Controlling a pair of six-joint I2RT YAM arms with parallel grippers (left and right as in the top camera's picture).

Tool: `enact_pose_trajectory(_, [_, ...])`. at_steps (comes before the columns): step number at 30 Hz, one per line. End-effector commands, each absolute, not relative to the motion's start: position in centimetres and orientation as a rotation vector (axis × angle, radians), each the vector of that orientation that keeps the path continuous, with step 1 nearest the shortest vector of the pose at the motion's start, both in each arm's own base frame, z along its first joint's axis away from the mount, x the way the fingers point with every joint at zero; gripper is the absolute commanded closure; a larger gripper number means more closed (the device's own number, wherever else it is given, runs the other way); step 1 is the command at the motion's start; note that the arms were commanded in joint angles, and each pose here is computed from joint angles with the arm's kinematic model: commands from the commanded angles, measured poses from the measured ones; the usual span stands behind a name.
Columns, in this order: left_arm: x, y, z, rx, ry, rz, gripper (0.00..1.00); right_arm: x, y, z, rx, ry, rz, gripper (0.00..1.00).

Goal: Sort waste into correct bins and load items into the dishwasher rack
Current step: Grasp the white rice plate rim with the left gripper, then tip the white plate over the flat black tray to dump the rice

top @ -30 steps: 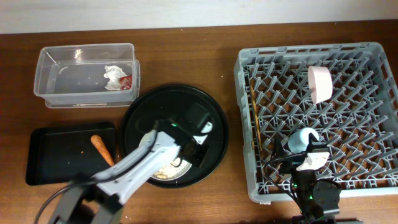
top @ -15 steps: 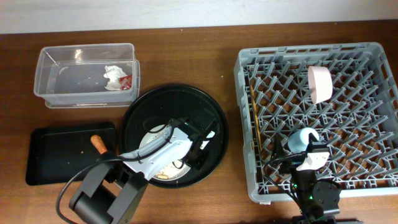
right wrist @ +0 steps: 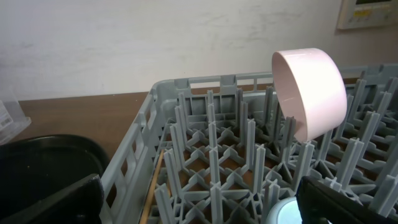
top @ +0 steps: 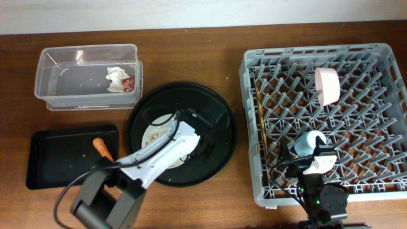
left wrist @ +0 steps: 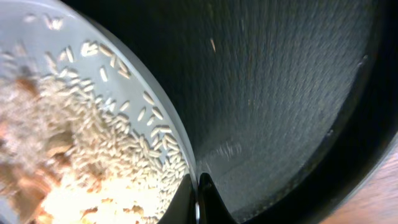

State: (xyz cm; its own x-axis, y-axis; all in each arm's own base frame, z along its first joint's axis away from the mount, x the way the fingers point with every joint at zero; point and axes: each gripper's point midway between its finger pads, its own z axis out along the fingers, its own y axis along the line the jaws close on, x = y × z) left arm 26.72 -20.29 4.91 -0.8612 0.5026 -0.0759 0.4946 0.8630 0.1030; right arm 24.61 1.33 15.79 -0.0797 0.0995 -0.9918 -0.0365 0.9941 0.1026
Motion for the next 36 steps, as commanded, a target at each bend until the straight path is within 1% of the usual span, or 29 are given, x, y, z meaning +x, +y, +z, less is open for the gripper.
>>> enact_pose_trajectory(1, [29.4,-19.1,10.7,0.553,2.824,0.063,0.99,24.6,1.2,15.5,0.057,1.651,0.115,0.02])
enact_pose_trajectory(4, [30.1,-15.9,13.0,0.327,2.828,0.044,1.0,24.6,1.2,15.5,0.057,1.651,0.115,0.02])
enact_pose_trajectory(7, [30.7,-12.6,14.1,0.145,2.848,-0.001,0.99,24.6,1.2,15.5,0.056,1.651,0.115,0.02])
enact_pose_trajectory(13, [31.4,-4.3,14.2,-0.261,2.887,0.037,1.0,24.6,1.2,15.5,0.057,1.651,0.115,0.02])
enact_pose_trajectory(16, [31.9,-0.9,14.2,-0.427,2.878,-0.045,1.0,24.6,1.2,15.5,0.057,1.651,0.115,0.02])
enact_pose_trajectory(21, [32.8,1.8,14.7,-0.426,2.83,-0.24,1.0,24.6,1.2,15.5,0.057,1.651,0.115,0.02])
enact_pose_trajectory(28, [34.4,2.3,16.4,-0.275,2.665,-0.606,1.0,24.6,1.2,15.5,0.057,1.651,0.115,0.02])
enact_pose_trajectory(32, [33.9,2.4,17.7,-0.305,2.563,-0.835,1.0,24.6,1.2,15.5,0.057,1.651,0.115,0.02])
enact_pose_trajectory(36, [32.9,4.3,17.2,-0.422,2.556,-0.854,1.0,24.6,1.2,15.5,0.057,1.651,0.115,0.02])
